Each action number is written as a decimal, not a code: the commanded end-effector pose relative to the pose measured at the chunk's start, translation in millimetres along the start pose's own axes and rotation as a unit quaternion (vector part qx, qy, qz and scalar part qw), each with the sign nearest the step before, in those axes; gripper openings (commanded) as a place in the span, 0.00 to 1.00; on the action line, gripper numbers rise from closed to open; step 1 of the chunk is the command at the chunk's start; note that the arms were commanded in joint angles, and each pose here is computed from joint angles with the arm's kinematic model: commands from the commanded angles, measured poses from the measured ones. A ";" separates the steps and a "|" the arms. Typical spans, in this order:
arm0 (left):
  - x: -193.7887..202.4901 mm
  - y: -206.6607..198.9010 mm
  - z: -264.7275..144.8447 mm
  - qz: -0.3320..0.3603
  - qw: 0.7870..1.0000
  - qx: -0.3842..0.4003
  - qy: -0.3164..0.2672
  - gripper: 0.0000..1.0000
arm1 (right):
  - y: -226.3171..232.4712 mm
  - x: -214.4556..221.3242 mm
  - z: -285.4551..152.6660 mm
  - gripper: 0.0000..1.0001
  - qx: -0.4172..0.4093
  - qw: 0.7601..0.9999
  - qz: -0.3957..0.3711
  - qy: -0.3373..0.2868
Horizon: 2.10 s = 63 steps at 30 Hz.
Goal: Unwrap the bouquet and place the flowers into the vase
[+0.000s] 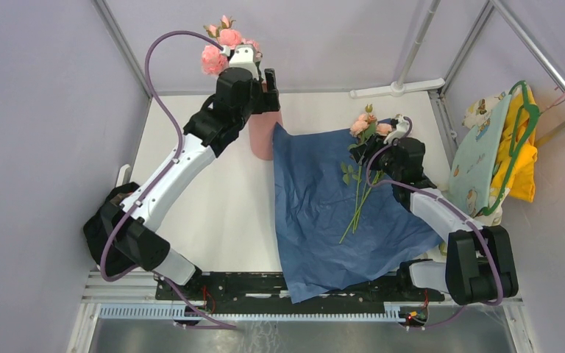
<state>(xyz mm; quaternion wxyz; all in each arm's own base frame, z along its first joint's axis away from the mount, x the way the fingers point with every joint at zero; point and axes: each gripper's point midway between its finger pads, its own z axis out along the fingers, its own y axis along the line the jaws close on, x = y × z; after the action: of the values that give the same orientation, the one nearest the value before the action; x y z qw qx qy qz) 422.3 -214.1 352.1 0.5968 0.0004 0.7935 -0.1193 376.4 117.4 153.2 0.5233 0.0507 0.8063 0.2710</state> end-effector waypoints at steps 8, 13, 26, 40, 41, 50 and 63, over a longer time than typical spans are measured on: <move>-36.9 -46.6 -65.6 -0.049 0.987 0.151 0.028 0.89 | 5.5 -30.8 13.7 0.59 0.004 1.000 -0.014 -0.015; -55.0 -61.8 -99.0 -0.066 0.973 0.220 0.000 0.89 | -9.8 -27.0 30.9 0.59 0.040 0.999 -0.025 0.023; -42.5 -45.2 -123.5 -0.144 0.962 0.224 -0.055 0.85 | -93.7 11.3 74.2 0.57 0.206 0.962 -0.073 0.163; -8.5 -47.6 -115.5 -0.145 0.963 0.227 -0.006 0.84 | -113.9 2.1 117.3 0.55 0.238 0.950 -0.084 0.185; -9.1 -46.9 -116.5 -0.145 0.963 0.227 -0.007 0.84 | -115.2 4.2 119.6 0.55 0.238 0.949 -0.084 0.190; -20.1 -33.3 -128.3 -0.140 0.969 0.202 -0.026 0.84 | -121.7 27.8 126.0 0.43 0.229 0.946 -0.077 0.217; -24.1 -27.4 -129.4 -0.136 0.972 0.187 -0.031 0.84 | -70.2 -0.8 138.9 0.00 0.124 0.974 -0.045 0.184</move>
<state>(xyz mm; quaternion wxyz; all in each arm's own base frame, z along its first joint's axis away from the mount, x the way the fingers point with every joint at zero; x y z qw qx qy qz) 307.7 -220.5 386.0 0.5646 0.0083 0.7523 -0.3393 488.4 86.1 24.7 0.3105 0.0400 0.9467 0.0763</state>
